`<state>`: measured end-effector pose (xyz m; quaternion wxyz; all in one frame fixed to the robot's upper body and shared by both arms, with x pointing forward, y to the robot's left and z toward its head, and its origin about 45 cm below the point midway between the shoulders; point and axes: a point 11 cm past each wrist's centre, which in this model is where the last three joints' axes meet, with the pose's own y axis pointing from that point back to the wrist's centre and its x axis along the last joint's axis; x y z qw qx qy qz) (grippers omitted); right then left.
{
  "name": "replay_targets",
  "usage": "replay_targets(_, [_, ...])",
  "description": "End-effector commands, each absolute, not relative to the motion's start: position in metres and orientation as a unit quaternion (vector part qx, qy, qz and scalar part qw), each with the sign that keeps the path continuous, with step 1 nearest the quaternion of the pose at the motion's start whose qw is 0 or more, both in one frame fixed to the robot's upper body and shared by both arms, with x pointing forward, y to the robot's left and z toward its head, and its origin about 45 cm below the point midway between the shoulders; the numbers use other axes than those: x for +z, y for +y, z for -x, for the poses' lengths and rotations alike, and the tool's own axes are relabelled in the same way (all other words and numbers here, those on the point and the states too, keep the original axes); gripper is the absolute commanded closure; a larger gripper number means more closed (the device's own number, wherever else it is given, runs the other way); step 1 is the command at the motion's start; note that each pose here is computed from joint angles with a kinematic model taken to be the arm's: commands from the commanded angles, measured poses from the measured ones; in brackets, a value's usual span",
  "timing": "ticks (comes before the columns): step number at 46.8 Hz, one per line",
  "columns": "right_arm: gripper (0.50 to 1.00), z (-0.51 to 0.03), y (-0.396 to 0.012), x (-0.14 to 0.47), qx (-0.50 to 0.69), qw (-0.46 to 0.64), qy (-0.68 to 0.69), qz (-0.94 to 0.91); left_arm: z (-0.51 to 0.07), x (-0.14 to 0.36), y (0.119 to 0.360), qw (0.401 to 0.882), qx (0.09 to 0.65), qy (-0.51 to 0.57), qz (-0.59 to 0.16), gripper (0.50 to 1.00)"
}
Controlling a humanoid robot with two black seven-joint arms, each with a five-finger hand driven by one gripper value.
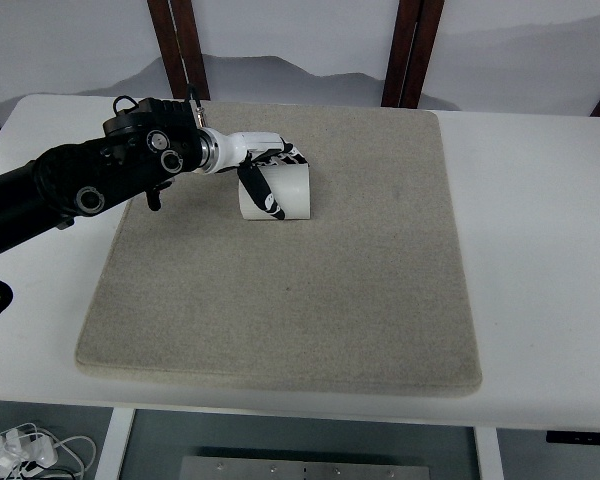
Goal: Flip white cup upright
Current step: 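Lower the left hand and close its fingers around the white mug, then lift the mug with the left hand and rotate it opening-up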
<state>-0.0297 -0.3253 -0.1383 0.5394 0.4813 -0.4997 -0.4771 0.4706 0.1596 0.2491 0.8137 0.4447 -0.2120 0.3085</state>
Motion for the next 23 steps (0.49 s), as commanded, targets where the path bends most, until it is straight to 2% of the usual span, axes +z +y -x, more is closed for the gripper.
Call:
replay_targets(1, [0.548, 0.03, -0.325, -0.138, -0.477, 0.539, -0.5, -0.481, -0.471, 0.251, 0.16, 0.813, 0.311, -0.213, -0.443, 0.836])
replay_targets(8, [0.548, 0.03, -0.325, -0.138, -0.477, 0.539, -0.5, -0.481, -0.472, 0.252, 0.159, 0.814, 0.311, -0.213, -0.441, 0.979])
replay_targets(12, [0.548, 0.03, -0.325, -0.138, -0.477, 0.539, -0.5, -0.481, -0.472, 0.255, 0.159, 0.816, 0.314, -0.212, -0.437, 1.0])
replay_targets(23, [0.548, 0.03, -0.325, -0.138, -0.477, 0.539, -0.5, -0.481, -0.477, 0.268, 0.161, 0.827, 0.33, -0.202, -0.408, 1.0])
